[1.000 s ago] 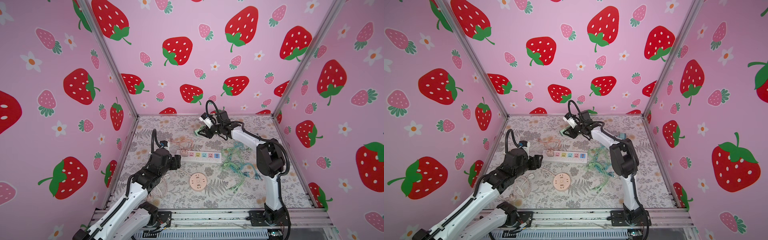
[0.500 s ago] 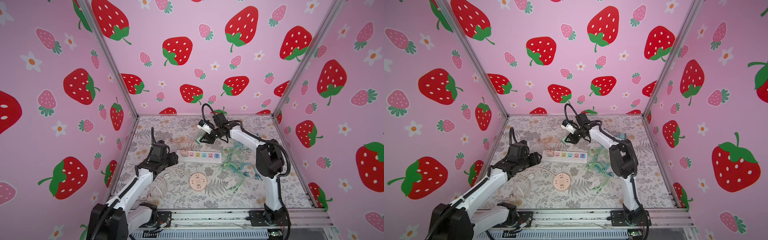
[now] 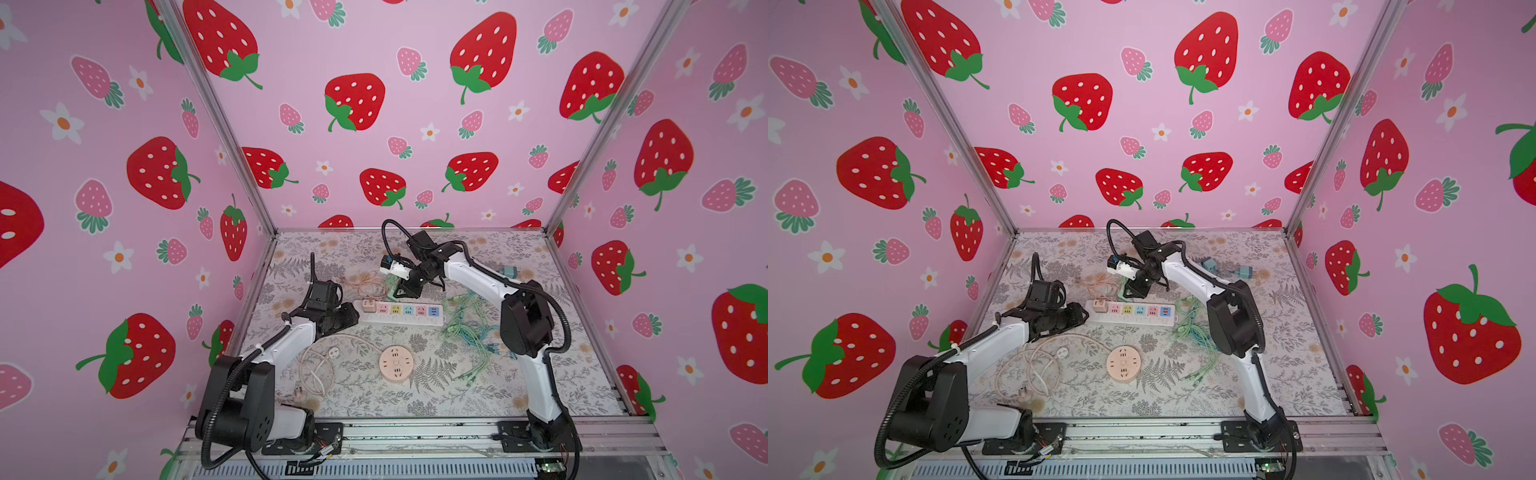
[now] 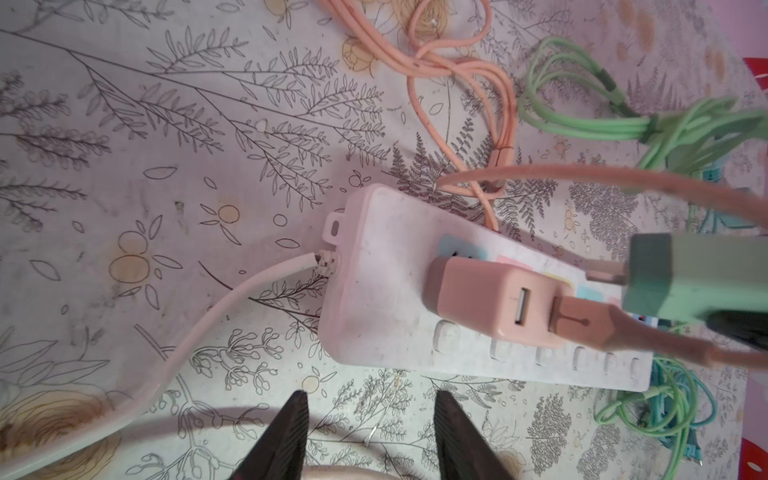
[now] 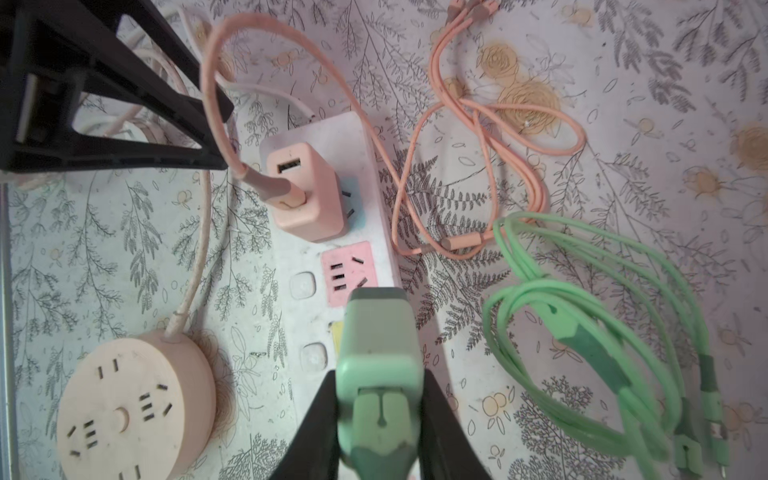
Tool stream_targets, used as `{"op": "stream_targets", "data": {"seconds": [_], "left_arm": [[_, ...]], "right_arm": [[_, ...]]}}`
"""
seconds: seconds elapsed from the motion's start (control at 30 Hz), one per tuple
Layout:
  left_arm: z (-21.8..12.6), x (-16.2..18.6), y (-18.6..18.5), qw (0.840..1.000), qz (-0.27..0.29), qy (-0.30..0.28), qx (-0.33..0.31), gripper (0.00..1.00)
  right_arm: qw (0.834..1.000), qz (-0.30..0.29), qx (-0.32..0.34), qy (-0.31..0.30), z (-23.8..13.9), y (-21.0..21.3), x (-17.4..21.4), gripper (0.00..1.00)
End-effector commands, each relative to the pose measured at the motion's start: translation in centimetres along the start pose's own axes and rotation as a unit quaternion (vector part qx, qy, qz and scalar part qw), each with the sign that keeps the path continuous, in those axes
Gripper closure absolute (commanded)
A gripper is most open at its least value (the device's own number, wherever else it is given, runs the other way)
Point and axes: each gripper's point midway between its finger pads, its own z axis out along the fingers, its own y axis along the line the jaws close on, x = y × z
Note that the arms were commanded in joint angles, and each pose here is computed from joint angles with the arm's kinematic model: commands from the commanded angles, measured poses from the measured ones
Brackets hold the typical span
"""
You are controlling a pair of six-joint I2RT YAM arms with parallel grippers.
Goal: Insert the plug
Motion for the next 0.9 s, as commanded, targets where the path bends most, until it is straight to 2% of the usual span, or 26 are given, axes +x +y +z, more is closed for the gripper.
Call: {"op": "stream_targets", "data": {"seconds": [0.0,0.87], "left_arm": [[0.0,-1.8,-0.9,1.000,0.000,-0.016,0.014,0.49],[2.4,-1.6,0.7,1.000,-0.006,-0.006,0.006,0.57]], "right_arm": [[0.999,-0.024,-0.005,0.030,-0.2,0.5,0.8,0.97],[0.987,-0.074,0.027,0.137,1.9,1.6,2.3,0.96]]}}
